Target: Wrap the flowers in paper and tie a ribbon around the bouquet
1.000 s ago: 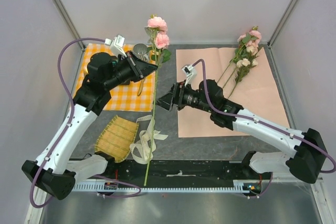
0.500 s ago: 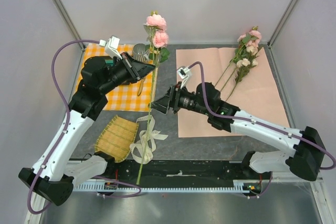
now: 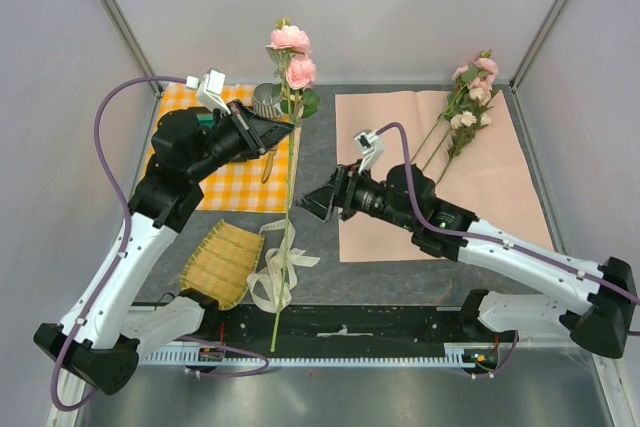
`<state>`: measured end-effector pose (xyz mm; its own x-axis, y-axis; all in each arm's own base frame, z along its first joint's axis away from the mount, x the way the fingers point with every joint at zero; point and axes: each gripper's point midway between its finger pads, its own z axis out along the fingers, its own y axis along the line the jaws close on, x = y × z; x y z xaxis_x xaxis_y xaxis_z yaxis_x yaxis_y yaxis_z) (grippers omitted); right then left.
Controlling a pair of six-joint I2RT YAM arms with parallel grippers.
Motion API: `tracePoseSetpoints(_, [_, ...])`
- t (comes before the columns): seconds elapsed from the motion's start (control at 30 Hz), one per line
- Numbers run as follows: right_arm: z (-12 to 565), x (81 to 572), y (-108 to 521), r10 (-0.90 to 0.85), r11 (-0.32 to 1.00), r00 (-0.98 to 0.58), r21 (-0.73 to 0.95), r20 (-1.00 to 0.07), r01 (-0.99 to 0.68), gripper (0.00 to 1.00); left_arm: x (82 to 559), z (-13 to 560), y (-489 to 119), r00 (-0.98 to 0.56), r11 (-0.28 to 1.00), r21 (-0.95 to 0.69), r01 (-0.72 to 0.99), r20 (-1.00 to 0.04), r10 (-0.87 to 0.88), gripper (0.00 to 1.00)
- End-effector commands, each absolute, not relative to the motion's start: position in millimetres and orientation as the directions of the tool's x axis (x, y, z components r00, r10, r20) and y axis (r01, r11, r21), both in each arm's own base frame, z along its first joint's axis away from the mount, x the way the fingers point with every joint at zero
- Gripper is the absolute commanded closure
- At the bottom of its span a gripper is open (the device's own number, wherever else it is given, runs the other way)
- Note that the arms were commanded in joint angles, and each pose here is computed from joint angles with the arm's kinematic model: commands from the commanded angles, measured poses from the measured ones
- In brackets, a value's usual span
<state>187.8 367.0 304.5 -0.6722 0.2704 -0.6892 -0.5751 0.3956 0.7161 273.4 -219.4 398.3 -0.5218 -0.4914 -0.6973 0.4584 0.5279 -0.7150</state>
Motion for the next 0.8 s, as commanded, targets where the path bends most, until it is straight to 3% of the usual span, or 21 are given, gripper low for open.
tracePoseSetpoints(0.0, [347, 182, 351, 0.319, 0.367, -0.613, 0.691, -0.723, -0.623, 0.18, 272, 416, -210, -0.423, 0.558, -0.651, 0.515, -0.759, -0.495, 0.98])
tracePoseSetpoints(0.2, [355, 166, 387, 0.305, 0.212, -0.674, 0.738, -0.673, -0.641, 0.19, 272, 413, -210, -0.425, 0.562, -0.654, 0.507, -0.757, -0.497, 0.98])
tracePoseSetpoints(0.33, [352, 167, 403, 0.291, 0.187, -0.698, 0.754, -0.654, -0.629, 0.30, 272, 415, -210, -0.427, 0.555, -0.661, 0.505, -0.751, -0.504, 0.99])
tracePoseSetpoints(0.43, [349, 168, 406, 0.297, 0.181, -0.707, 0.765, -0.642, -0.618, 0.60, 272, 415, -210, -0.429, 0.554, -0.663, 0.504, -0.748, -0.506, 0.98])
tracePoseSetpoints(0.47, [347, 170, 405, 0.305, 0.186, -0.708, 0.769, -0.636, -0.611, 0.90, 273, 413, -210, -0.433, 0.557, -0.664, 0.500, -0.748, -0.503, 0.98])
tracePoseSetpoints(0.5, [345, 174, 401, 0.323, 0.209, -0.706, 0.775, -0.631, -0.597, 1.00, 273, 413, -210, -0.436, 0.561, -0.663, 0.496, -0.749, -0.499, 0.98])
tracePoseSetpoints(0.53, [344, 179, 396, 0.344, 0.227, -0.700, 0.778, -0.626, -0.585, 1.00, 276, 411, -208, -0.433, 0.580, -0.654, 0.486, -0.757, -0.490, 0.98])
tracePoseSetpoints(0.57, [343, 186, 388, 0.371, 0.249, -0.692, 0.784, -0.619, -0.568, 1.00, 286, 401, -208, -0.451, 0.612, -0.651, 0.450, -0.757, -0.473, 0.89])
tracePoseSetpoints(0.67, [323, 239, 328, 0.485, 0.383, -0.659, 0.817, -0.575, -0.431, 1.00, 295, 390, -188, -0.467, 0.741, -0.573, 0.351, -0.793, -0.392, 0.32])
tracePoseSetpoints(0.7, [312, 250, 306, 0.497, 0.430, -0.652, 0.815, -0.572, -0.388, 1.00, 298, 388, -184, -0.464, 0.770, -0.542, 0.337, -0.807, -0.365, 0.19])
tracePoseSetpoints(0.77, [294, 298, 249, 0.530, 0.554, -0.586, 0.773, -0.613, -0.308, 1.00, 299, 385, -181, -0.432, 0.794, -0.482, 0.371, -0.846, -0.312, 0.16])
